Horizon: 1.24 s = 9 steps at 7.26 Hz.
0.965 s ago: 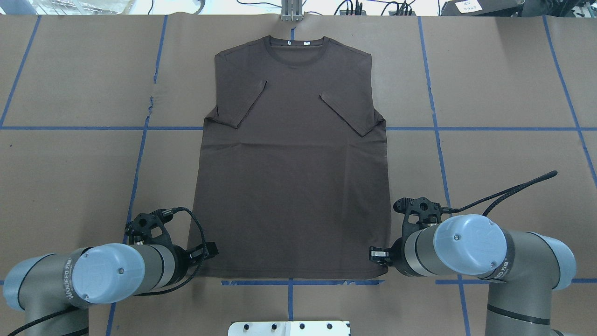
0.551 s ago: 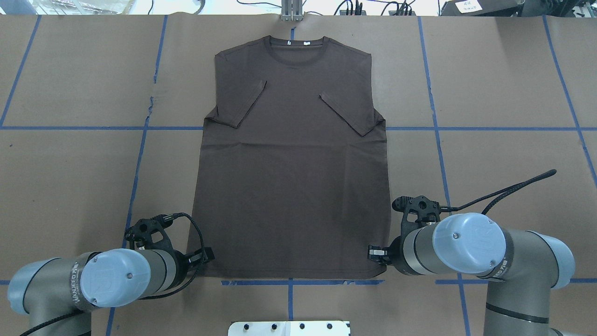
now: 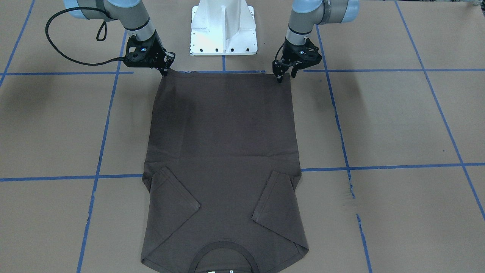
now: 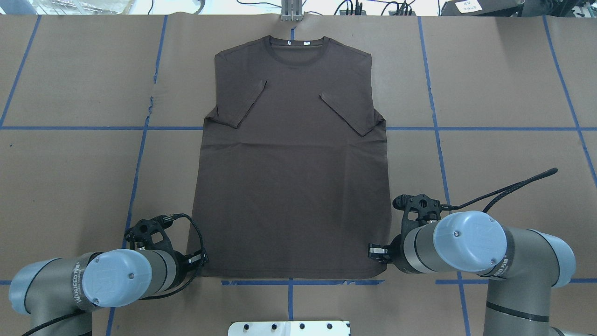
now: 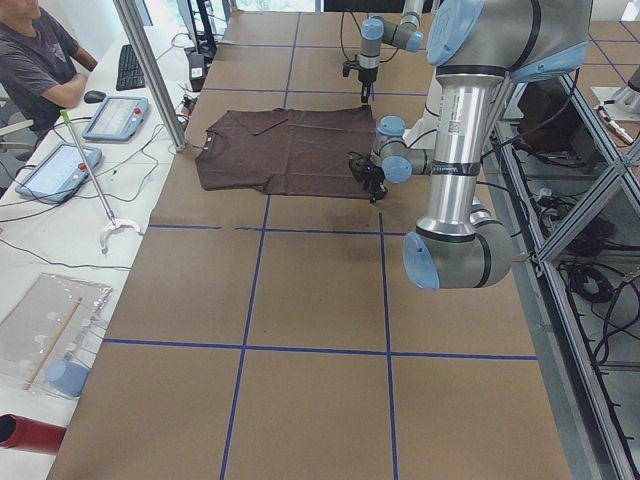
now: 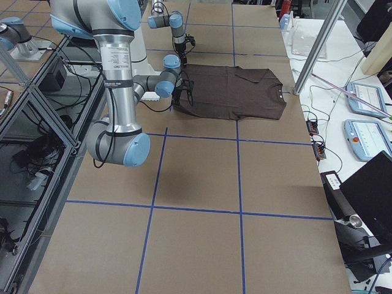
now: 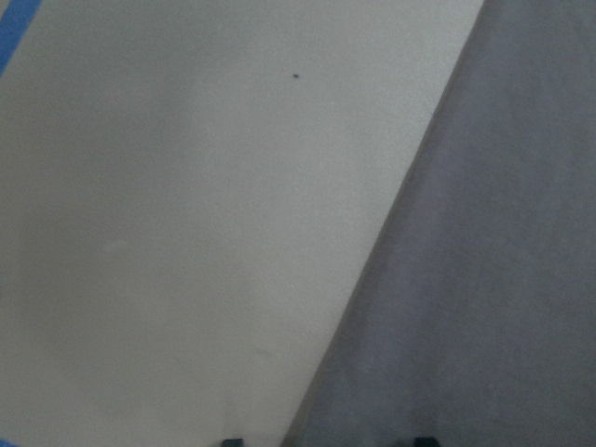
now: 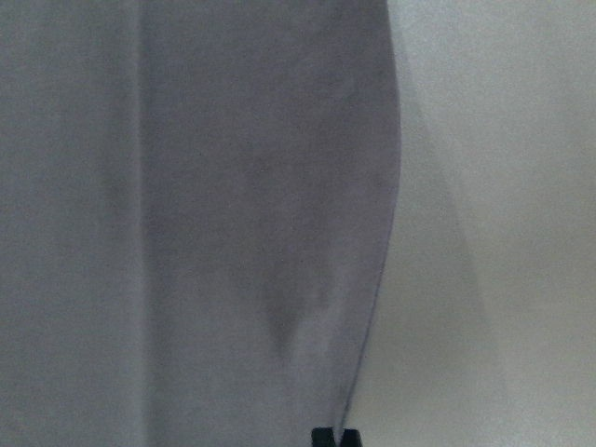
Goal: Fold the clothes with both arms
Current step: 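Grasp both hem corners with the left and right grippers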
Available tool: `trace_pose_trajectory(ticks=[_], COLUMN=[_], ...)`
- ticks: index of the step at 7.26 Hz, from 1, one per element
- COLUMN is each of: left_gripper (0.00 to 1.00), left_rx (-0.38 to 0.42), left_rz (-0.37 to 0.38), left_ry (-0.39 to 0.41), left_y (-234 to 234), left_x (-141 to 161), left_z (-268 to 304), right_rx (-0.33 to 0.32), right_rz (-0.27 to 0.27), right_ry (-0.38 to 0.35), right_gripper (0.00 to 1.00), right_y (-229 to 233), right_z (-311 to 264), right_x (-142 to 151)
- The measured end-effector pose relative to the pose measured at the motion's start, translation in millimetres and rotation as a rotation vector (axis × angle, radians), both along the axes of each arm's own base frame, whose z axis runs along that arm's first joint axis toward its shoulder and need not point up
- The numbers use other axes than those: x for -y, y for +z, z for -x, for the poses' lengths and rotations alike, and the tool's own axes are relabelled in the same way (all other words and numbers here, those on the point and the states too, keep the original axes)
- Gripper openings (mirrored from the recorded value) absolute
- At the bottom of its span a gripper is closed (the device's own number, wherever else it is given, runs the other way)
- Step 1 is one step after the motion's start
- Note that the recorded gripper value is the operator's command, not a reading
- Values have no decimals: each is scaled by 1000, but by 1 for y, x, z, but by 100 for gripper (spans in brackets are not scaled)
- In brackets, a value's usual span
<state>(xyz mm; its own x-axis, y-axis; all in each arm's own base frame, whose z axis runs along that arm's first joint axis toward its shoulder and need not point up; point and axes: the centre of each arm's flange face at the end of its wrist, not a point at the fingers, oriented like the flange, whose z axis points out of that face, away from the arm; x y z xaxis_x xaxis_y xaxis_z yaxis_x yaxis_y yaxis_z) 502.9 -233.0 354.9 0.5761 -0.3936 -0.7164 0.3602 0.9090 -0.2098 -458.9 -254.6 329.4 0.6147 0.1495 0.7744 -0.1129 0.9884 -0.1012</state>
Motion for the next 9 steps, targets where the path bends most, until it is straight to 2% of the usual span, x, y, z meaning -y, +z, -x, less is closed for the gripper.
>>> trace_pose_trajectory(ticks=[1,2,3,6,9], left_gripper=[24,8,0,0,0], left_rx=[0,7,13,3,-76], left_rz=[0,1,3,2,-25], left_ry=[0,1,1,5,18], left_y=[-3,-6,-8,-16,-53], left_x=[0,0,0,-1,-5], left_z=[1,0,-1,2,31], right_rx=[0,-1,-3,-1,33], right_rz=[0,0,1,8,48], right_ry=[0,0,1,-5,-47], right_gripper=[0,0,0,0,0], right_y=[0,0,1,2,-8], right_z=[0,0,0,0,-11], right_x=[0,0,0,1,-1])
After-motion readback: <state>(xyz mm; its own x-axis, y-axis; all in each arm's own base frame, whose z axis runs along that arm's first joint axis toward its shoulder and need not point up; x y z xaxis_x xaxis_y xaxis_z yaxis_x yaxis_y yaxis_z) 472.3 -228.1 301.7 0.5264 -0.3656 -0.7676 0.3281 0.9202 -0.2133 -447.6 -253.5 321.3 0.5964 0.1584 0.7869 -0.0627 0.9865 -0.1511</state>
